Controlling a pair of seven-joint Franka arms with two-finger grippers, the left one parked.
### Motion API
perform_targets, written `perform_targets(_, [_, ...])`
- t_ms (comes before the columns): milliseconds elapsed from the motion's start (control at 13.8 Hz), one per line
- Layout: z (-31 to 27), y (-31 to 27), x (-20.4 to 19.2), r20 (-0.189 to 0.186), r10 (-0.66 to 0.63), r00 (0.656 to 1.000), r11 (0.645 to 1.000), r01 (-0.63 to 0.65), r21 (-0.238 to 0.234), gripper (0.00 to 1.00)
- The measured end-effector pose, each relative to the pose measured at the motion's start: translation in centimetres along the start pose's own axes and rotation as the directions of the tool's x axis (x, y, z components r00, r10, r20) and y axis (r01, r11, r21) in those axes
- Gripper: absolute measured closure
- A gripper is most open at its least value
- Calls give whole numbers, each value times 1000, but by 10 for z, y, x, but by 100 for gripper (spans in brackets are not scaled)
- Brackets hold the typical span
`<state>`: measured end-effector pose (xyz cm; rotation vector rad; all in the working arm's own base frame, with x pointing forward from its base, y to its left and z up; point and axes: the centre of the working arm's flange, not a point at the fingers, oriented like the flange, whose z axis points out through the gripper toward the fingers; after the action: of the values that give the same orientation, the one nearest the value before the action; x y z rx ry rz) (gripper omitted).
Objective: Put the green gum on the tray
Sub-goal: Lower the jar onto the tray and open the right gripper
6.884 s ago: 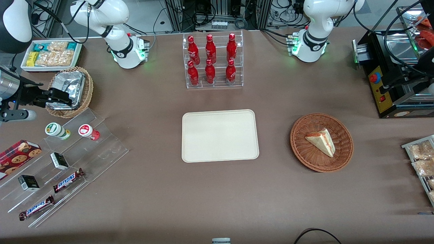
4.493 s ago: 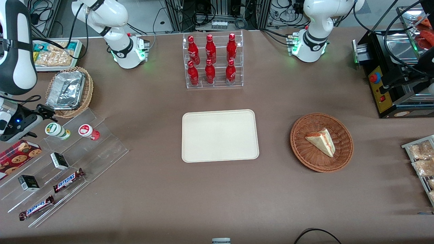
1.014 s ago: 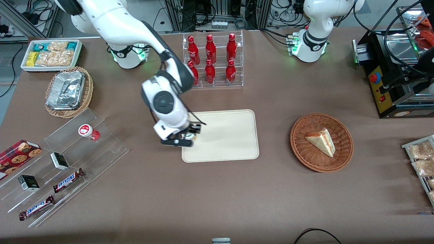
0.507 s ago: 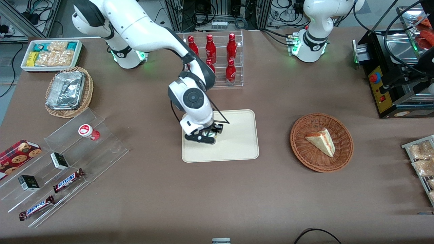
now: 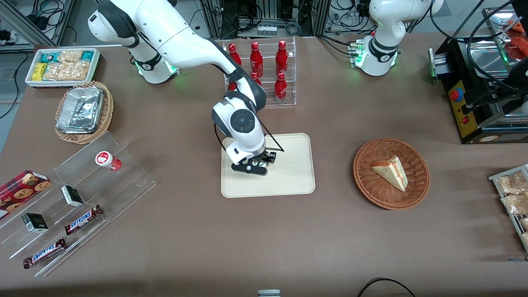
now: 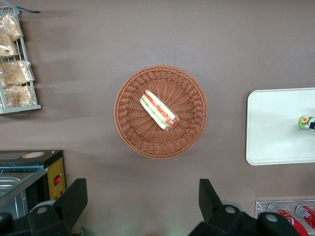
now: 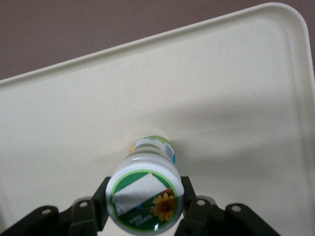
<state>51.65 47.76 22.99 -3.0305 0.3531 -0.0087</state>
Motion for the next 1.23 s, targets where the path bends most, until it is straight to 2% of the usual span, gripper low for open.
perform_targets(72, [1,0,0,-4,-2,1000,1000,2,2,36])
perform_targets(362, [6,-2,-2,-25,-33,999,999,32,-11,0])
perform_targets(870, [0,-7,-1,-35,-44,998,999,44,-3,0])
perform_targets(1232, [-14,-6,3,-55,-84,995,995,81,-50,0])
